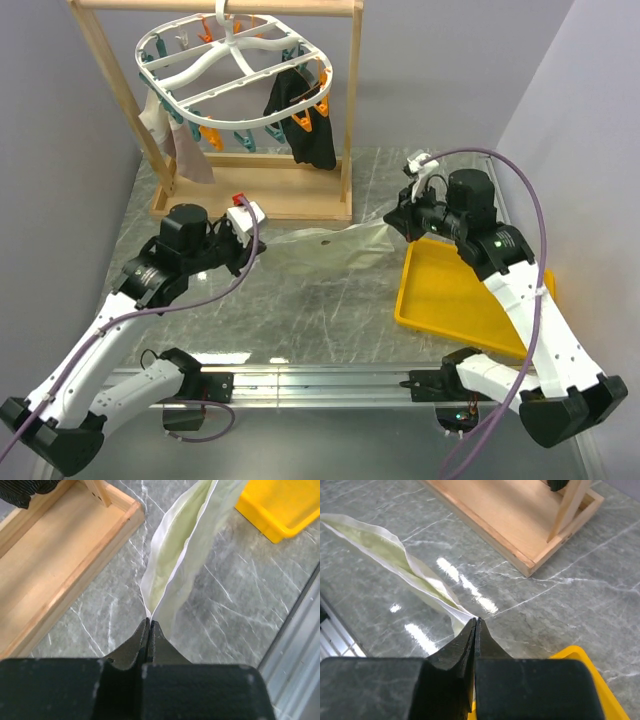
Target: Clip the underwear to the hanger
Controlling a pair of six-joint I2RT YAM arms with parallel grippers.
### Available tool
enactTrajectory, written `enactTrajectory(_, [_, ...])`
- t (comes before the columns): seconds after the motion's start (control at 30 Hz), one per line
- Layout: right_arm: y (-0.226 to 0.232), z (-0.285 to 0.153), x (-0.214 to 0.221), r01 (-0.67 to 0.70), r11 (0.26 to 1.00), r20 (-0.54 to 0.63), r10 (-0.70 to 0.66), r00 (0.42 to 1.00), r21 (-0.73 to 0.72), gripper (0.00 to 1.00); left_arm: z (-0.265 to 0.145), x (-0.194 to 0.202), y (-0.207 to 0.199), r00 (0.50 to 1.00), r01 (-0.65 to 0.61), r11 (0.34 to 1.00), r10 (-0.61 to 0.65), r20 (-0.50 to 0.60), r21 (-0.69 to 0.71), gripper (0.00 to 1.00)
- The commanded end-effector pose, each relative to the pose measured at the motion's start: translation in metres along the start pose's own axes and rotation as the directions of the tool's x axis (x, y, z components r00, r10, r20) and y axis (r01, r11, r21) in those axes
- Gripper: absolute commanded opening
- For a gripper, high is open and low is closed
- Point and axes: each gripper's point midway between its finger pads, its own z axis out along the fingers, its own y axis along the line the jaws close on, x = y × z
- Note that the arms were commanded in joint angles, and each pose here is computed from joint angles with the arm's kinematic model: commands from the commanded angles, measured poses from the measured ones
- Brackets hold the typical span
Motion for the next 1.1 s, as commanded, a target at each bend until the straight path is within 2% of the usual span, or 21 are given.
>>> enactTrajectory(0.0, [0.020, -0.015, 0.003, 0.055, 0.996, 0.026, -0.054, 0.998, -0.073, 0.00, -0.024, -0.001, -0.011, 0.999, -0.037, 0.999, 0.038, -0.013, 0.033, 0.00])
enactTrajectory(0.07, [0.035, -0.023, 0.008, 0.083, 0.990, 0.031, -0.080, 0.996, -0.114, 0.00, -0.037, 0.003, -0.021, 0.997, -0.073, 0.995, 0.074, -0.015, 0.064, 0.00])
enactTrajectory(0.2, [0.058, -0.023, 0.054, 0.068, 0.975, -0.068, -0.084, 0.994, -0.211, 0.00, -0.060, 0.021, -0.037, 0.988, -0.128, 0.984, 0.137, -0.068, 0.125, 0.00])
enactTrajectory(0.37, [0.075, -0.012, 0.081, 0.068, 0.955, -0.129, -0.109, 0.986, -0.287, 0.00, -0.078, 0.056, -0.044, 0.964, -0.141, 0.976, 0.173, -0.200, 0.163, 0.00])
enactTrajectory(0.47, [0.077, 0.008, 0.089, 0.078, 0.952, -0.158, -0.129, 0.979, -0.295, 0.00, -0.077, 0.078, -0.037, 0.946, -0.163, 0.976, 0.196, -0.259, 0.144, 0.00])
enactTrajectory(0.53, [0.075, 0.024, 0.094, 0.079, 0.955, -0.182, -0.136, 0.974, -0.286, 0.00, -0.069, 0.092, -0.032, 0.934, -0.131, 0.983, 0.165, -0.317, 0.127, 0.00])
enactTrajectory(0.63, [0.060, 0.069, 0.106, 0.034, 0.970, -0.252, -0.097, 0.963, -0.243, 0.00, -0.043, 0.127, -0.003, 0.896, -0.105, 0.994, 0.093, -0.434, -0.005, 0.00])
enactTrajectory(0.7, [0.053, 0.089, 0.092, 0.041, 0.975, -0.224, -0.090, 0.970, -0.216, 0.00, -0.024, 0.125, 0.018, 0.910, -0.137, 0.986, 0.089, -0.405, -0.091, 0.00])
enactTrajectory(0.73, [0.047, 0.104, 0.101, 0.016, 0.980, -0.261, -0.069, 0.963, -0.200, 0.00, -0.019, 0.136, 0.025, 0.901, -0.152, 0.980, 0.085, -0.424, -0.125, 0.00])
enactTrajectory(0.77, [0.039, 0.115, 0.091, 0.031, 0.985, -0.236, -0.071, 0.969, -0.171, 0.00, -0.007, 0.124, 0.037, 0.924, -0.177, 0.970, 0.105, -0.367, -0.168, 0.00])
enactTrajectory(0.83, [0.025, 0.136, 0.099, -0.008, 0.991, -0.267, -0.029, 0.963, -0.135, 0.00, 0.004, 0.130, 0.050, 0.921, -0.189, 0.958, 0.098, -0.377, -0.214, 0.00])
enactTrajectory(0.87, [0.019, 0.144, 0.091, -0.008, 0.993, -0.244, -0.022, 0.970, -0.120, 0.00, 0.007, 0.129, 0.058, 0.924, -0.188, 0.954, 0.091, -0.371, -0.234, 0.00])
enactTrajectory(0.97, [0.003, 0.158, 0.088, -0.043, 0.994, -0.243, 0.018, 0.970, -0.098, 0.00, 0.016, 0.123, 0.065, 0.926, -0.192, 0.960, 0.109, -0.361, -0.205, 0.00])
enactTrajectory(1.07, [0.007, 0.147, 0.078, -0.054, 0.989, -0.234, 0.021, 0.972, -0.137, 0.00, 0.010, 0.111, 0.056, 0.933, -0.209, 0.967, 0.153, -0.325, -0.145, 0.00])
